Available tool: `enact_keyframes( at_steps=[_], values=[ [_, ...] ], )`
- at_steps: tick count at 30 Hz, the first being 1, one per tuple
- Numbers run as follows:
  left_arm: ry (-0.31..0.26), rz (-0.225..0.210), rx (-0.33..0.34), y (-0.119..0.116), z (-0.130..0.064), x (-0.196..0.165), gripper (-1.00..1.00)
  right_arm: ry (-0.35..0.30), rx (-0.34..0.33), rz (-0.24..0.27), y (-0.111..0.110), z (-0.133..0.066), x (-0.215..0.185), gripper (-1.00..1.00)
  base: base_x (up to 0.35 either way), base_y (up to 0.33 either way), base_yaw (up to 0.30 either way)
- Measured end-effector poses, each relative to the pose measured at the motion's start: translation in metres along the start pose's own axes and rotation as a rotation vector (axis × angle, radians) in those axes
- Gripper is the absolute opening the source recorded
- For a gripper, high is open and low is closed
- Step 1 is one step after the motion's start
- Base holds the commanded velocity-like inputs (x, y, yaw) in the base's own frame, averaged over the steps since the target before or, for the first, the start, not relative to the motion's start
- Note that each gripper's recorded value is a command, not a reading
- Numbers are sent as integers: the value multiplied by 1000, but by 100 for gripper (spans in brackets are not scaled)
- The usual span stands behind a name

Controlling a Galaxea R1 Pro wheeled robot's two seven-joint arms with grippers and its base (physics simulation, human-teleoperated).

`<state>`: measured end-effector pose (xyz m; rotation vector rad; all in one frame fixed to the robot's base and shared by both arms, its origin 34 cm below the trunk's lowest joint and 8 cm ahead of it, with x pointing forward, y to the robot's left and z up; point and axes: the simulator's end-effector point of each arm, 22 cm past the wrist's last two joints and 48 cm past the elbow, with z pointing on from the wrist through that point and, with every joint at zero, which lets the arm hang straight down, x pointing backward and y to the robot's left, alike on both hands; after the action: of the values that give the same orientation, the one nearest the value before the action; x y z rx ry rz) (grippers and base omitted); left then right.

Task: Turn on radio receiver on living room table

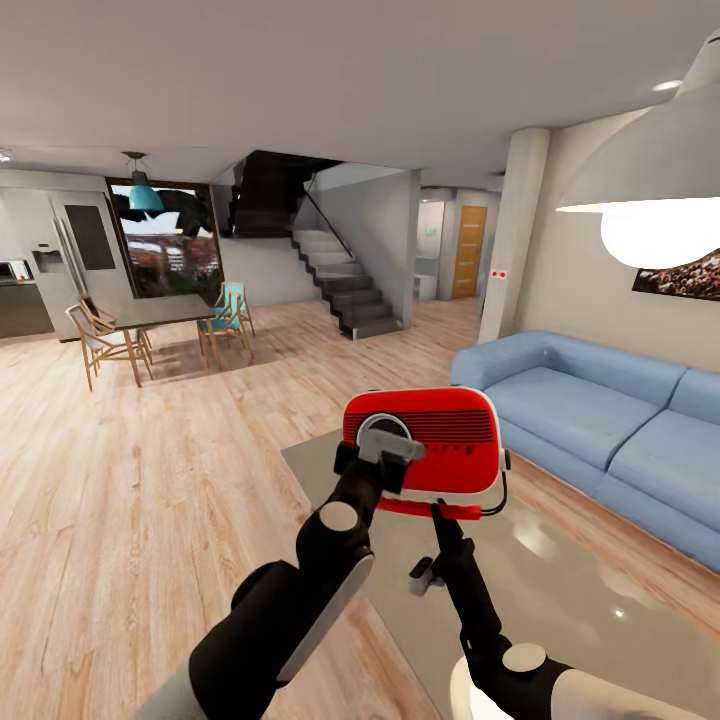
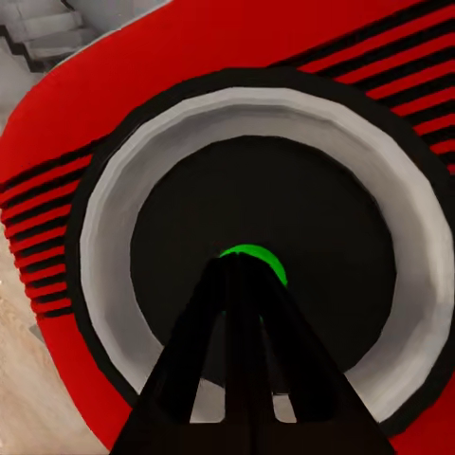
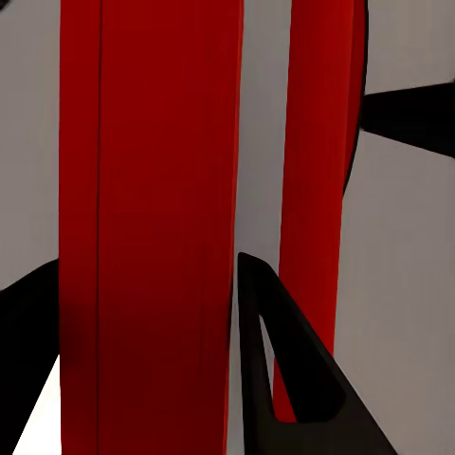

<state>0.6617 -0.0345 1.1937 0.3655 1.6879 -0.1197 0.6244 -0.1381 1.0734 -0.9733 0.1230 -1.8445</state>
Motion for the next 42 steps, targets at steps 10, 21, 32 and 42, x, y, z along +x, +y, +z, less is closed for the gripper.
enact_keyframes(
  at_steps=[10,21,32,42],
  values=[
    [9,-6,-41,16,3,0,-100,0,0,1,0,0,0,-100,0,0,0],
    [238,-69,-301,165,-5,120,-100,0,-1,-1,1,0,1,-100,0,0,0],
    [459,-210,-679,354,-79,298,-100,2,-6,-2,2,-1,1,-100,0,0,0],
    [681,-289,-807,414,-168,488,-100,1,-5,3,2,-1,1,-100,0,0,0]
  ],
)
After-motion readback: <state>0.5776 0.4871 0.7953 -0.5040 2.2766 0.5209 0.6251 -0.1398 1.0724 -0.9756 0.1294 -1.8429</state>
